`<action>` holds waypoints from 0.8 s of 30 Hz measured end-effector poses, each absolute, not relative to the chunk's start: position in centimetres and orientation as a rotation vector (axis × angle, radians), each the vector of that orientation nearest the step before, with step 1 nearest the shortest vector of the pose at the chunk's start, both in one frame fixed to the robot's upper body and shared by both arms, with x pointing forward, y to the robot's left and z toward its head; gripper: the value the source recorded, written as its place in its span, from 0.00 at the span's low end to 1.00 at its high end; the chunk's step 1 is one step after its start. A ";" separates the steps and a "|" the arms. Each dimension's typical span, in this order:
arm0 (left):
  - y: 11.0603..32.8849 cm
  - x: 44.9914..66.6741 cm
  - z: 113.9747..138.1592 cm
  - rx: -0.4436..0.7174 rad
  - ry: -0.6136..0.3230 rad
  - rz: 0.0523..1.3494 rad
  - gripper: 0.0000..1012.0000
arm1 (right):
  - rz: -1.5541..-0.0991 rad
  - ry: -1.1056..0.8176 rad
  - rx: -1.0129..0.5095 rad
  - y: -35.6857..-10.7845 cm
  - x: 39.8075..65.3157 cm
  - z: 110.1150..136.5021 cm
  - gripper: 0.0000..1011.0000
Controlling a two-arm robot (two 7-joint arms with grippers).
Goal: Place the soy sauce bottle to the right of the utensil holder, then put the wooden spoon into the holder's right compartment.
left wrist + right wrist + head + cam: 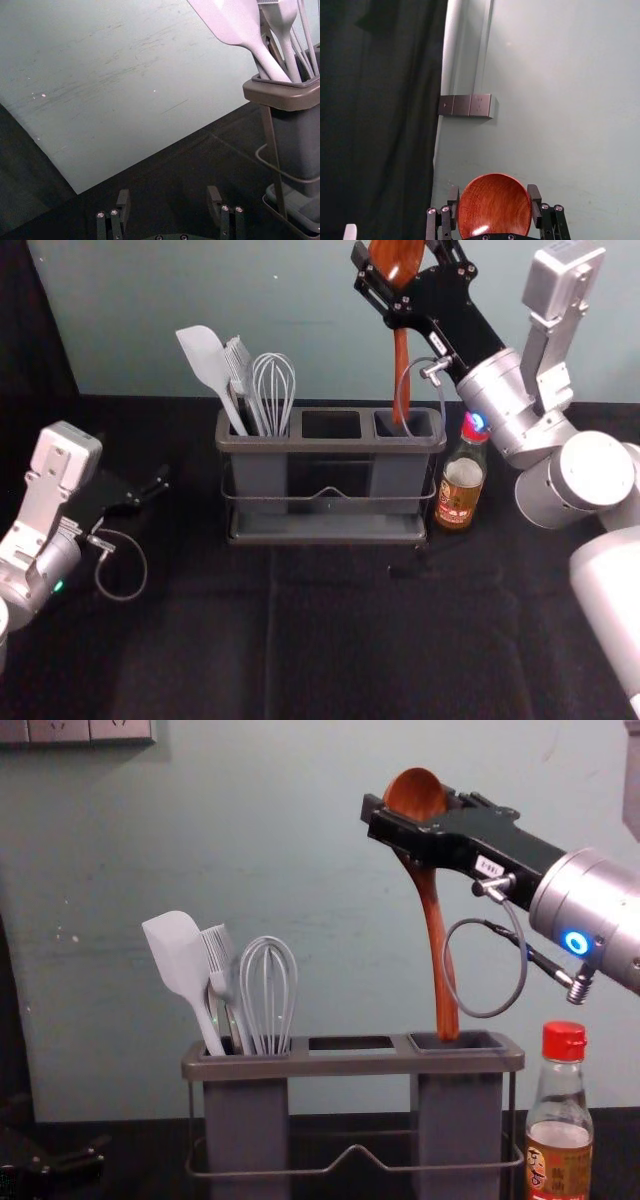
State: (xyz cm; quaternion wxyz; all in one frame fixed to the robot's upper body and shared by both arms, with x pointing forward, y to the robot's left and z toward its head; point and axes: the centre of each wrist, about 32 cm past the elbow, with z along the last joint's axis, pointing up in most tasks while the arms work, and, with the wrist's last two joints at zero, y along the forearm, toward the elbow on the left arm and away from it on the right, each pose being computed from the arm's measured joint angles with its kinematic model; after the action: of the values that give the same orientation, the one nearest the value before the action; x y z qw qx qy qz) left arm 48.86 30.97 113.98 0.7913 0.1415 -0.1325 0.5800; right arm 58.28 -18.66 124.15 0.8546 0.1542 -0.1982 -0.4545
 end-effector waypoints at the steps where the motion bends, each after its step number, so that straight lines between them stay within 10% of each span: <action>1: 31.0 48.9 114.0 0.304 -0.285 1.248 0.99 | -0.956 -0.416 0.323 -18.6 58.3 124.1 0.83; 24: 31.0 48.9 114.0 0.304 -0.285 1.248 0.99 | -0.982 -0.363 0.270 -18.4 57.6 120.5 0.83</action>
State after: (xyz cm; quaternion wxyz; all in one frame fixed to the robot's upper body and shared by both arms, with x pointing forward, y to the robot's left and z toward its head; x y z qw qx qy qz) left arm 48.86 30.97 113.98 0.7913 0.1415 -0.1324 0.5799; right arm 57.64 -18.44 120.53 0.8574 0.1284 -0.1726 -0.4675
